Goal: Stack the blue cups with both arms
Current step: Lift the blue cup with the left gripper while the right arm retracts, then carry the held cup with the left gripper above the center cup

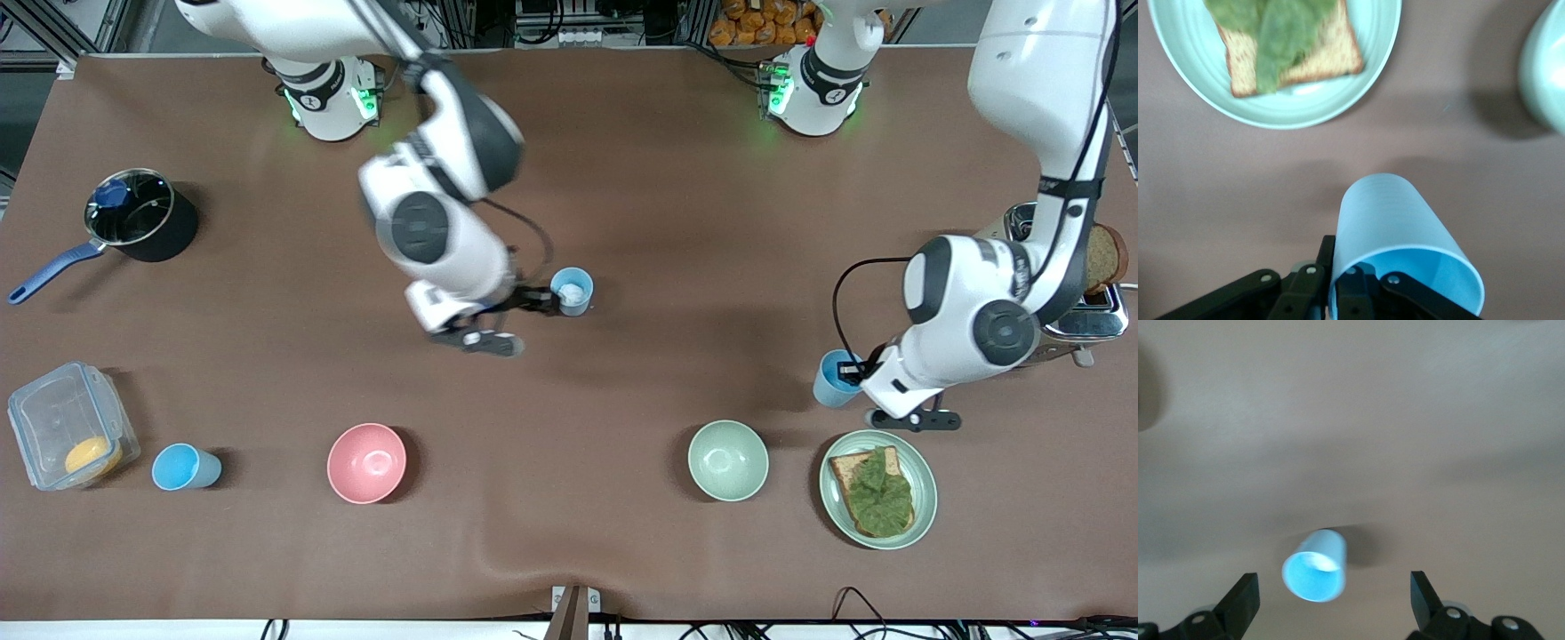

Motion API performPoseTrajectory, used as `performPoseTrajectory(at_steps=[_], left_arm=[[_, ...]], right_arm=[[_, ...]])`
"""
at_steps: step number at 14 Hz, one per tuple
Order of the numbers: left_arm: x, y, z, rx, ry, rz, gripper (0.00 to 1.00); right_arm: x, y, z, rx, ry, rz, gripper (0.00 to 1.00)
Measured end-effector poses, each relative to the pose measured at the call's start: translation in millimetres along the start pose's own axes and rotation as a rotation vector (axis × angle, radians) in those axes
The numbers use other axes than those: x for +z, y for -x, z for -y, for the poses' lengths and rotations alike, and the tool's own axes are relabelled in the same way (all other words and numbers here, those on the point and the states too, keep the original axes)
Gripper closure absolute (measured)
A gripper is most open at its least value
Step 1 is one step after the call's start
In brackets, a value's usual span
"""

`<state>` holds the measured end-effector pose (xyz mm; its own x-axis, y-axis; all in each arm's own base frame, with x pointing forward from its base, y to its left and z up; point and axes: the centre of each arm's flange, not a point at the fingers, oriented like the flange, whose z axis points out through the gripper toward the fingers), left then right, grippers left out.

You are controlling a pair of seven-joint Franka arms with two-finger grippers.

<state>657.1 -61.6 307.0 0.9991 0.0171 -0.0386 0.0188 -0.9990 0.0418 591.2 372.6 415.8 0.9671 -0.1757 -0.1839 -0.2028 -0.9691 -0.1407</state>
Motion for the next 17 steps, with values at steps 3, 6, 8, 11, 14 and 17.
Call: performPoseTrajectory(at_steps=[3,6,8,11,14,17], left_arm=[[-61,-1,10,-0.123,0.124,-0.081,0.96],[-125,7,5,-0.254,0.234,-0.157,0.96],[-163,15,-1,-0.333,0.278,-0.198,0.96],[-202,30,-25,-0.416,0.320,-0.230,0.96],[-216,38,-63,-0.454,0.354,-0.223,0.96],[-231,48,-109,-0.471,0.390,-0.214,0.96]], right_arm=[[-45,-37,-76,-0.047,0.021,0.027,0.00],[-63,-61,-139,-0.129,0.155,0.016,0.00],[-66,-68,-162,-0.168,0.195,0.015,0.00],[-96,-85,-242,-0.240,0.186,0.012,0.00],[-143,-79,-340,-0.260,0.153,-0.045,0.00],[-183,-49,-373,-0.260,0.146,-0.109,0.00]])
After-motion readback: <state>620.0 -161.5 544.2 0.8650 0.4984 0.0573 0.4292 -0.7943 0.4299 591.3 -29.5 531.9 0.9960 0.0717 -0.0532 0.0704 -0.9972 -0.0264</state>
